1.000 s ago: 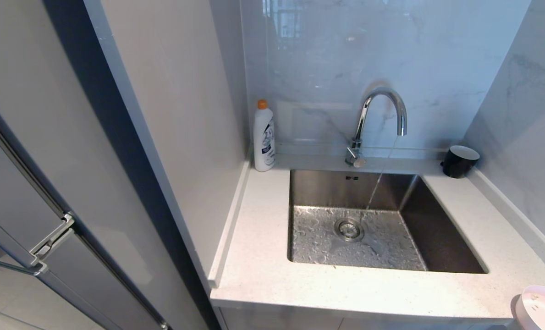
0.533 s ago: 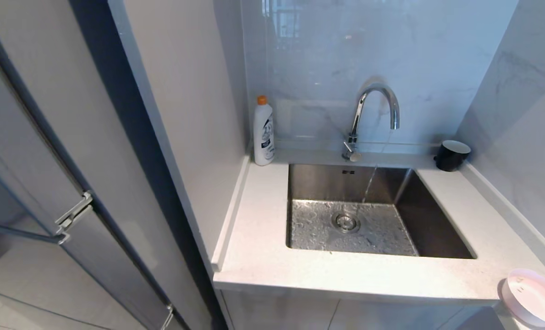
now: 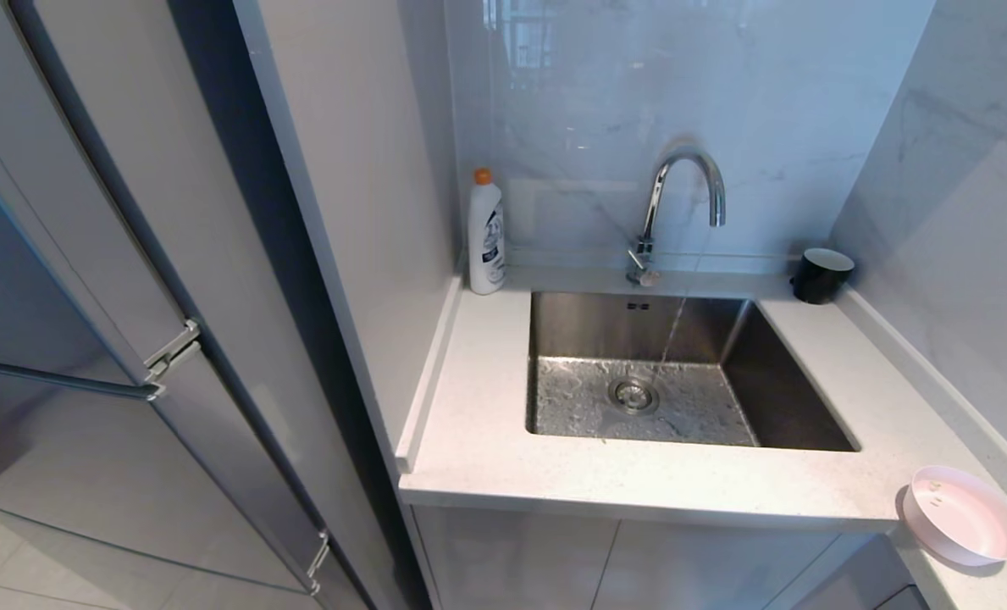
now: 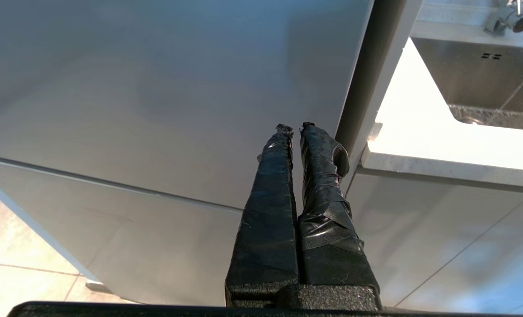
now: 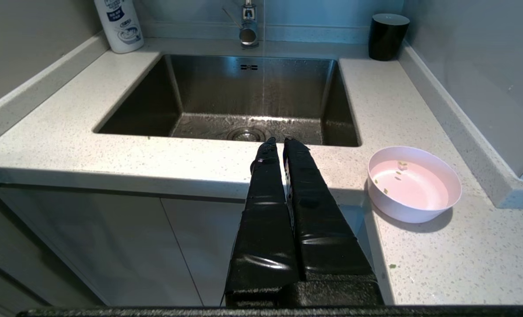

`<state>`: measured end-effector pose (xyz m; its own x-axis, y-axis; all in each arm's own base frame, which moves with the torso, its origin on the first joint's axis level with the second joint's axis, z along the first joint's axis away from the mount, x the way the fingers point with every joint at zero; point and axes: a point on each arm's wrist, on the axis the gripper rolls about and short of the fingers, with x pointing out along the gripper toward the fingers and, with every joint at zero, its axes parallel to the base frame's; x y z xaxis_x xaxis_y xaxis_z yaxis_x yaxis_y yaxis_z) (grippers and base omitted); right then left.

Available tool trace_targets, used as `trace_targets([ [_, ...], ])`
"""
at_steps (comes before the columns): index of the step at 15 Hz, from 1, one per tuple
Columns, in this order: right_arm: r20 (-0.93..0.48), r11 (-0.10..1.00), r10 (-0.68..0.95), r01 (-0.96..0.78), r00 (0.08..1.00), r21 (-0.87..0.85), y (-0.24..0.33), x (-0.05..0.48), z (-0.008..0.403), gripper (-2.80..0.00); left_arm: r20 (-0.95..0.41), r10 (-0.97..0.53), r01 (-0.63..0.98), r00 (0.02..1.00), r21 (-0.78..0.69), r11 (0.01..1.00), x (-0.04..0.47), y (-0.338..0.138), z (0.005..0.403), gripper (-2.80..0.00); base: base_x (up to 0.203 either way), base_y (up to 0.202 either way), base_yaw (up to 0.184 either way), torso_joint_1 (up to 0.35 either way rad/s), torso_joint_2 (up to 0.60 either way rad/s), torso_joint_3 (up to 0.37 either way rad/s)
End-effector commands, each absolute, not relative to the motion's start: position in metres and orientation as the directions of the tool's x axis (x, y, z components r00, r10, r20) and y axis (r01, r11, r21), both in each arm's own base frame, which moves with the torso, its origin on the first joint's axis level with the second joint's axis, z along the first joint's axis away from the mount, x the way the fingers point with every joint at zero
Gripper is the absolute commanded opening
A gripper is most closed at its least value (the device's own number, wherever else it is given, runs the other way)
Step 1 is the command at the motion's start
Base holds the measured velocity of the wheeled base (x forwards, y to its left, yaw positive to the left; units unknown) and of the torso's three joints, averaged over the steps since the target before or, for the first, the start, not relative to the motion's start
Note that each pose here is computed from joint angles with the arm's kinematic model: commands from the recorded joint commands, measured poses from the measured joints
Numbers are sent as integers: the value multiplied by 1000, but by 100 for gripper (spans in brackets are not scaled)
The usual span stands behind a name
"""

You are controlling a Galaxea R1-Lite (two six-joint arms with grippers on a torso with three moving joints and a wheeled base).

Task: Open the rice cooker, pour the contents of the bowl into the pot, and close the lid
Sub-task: Turn off the tap

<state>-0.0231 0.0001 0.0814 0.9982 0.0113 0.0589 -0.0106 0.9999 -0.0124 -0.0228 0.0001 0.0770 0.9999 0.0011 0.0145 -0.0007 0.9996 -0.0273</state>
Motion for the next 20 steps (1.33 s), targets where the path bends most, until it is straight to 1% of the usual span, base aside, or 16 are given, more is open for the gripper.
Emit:
trace_targets([
  [1,31,1000,12,-12,999,-13,0,-21,74,-280,15,1,-1,1000,-28,1000,-23,0,77,-280,0,0,0,0,0,0],
  [4,31,1000,12,-12,999,-13,0,-21,74,-280,14,1,-1,1000,-28,1000,-23,0,77,-280,2,75,-12,2,5,2],
  [16,31,1000,12,-12,999,-13,0,-21,74,-280,14,2,-1,1000,-28,1000,-23,0,77,-280,0,191,-3,3,3,2],
  [20,31,1000,12,-12,999,-13,0,-21,74,-280,14,2,-1,1000,-28,1000,-23,0,77,-280,0,25,-1,1,1,0],
])
